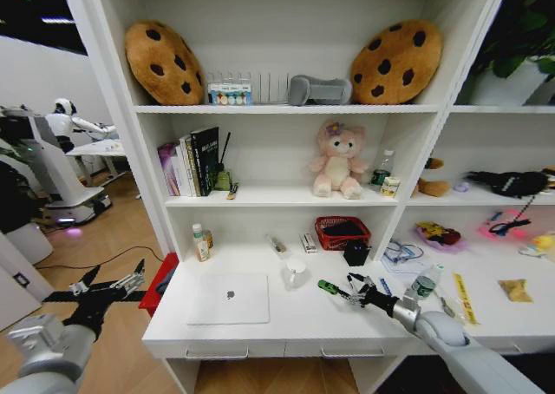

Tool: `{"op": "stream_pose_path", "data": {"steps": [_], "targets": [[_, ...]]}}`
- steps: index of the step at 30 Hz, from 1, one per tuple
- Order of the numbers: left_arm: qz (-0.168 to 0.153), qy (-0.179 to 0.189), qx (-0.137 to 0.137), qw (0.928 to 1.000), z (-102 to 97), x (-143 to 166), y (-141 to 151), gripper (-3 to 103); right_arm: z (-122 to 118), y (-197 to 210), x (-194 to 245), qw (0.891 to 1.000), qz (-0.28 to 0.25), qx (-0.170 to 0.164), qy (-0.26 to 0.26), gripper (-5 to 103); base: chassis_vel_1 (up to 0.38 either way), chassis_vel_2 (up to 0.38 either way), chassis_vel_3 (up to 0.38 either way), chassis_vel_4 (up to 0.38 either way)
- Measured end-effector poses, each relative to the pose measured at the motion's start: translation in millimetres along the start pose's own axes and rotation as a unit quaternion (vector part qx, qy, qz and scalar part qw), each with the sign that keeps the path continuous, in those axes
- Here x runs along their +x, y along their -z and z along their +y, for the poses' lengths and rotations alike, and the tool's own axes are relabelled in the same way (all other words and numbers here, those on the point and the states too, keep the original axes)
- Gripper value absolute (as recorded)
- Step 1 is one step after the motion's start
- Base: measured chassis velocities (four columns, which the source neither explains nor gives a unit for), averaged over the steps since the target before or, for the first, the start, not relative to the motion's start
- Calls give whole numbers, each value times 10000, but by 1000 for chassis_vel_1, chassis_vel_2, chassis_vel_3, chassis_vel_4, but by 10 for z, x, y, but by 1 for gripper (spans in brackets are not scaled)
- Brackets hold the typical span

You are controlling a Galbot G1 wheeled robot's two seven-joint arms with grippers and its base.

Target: Organize the objects on the table.

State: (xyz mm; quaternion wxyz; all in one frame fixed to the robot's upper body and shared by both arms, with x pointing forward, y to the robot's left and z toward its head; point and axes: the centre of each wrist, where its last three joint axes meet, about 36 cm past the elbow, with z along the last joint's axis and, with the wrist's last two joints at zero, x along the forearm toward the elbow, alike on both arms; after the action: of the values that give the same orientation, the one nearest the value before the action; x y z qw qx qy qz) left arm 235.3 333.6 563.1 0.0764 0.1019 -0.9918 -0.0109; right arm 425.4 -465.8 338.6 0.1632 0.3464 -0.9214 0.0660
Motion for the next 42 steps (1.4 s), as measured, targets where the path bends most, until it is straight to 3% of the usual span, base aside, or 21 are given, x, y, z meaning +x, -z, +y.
{"op": "stream_pose_path", "data": {"steps": [38,42], "targets": [[0,0,0,10000,0,0,0,100,-29,-298,-633,9989,358,-110,296,101,0,0,0,0],[0,-1,0,10000,0,0,0,100,-41,-306,-636,9989,350,-113,306,86,0,0,0,0]]}}
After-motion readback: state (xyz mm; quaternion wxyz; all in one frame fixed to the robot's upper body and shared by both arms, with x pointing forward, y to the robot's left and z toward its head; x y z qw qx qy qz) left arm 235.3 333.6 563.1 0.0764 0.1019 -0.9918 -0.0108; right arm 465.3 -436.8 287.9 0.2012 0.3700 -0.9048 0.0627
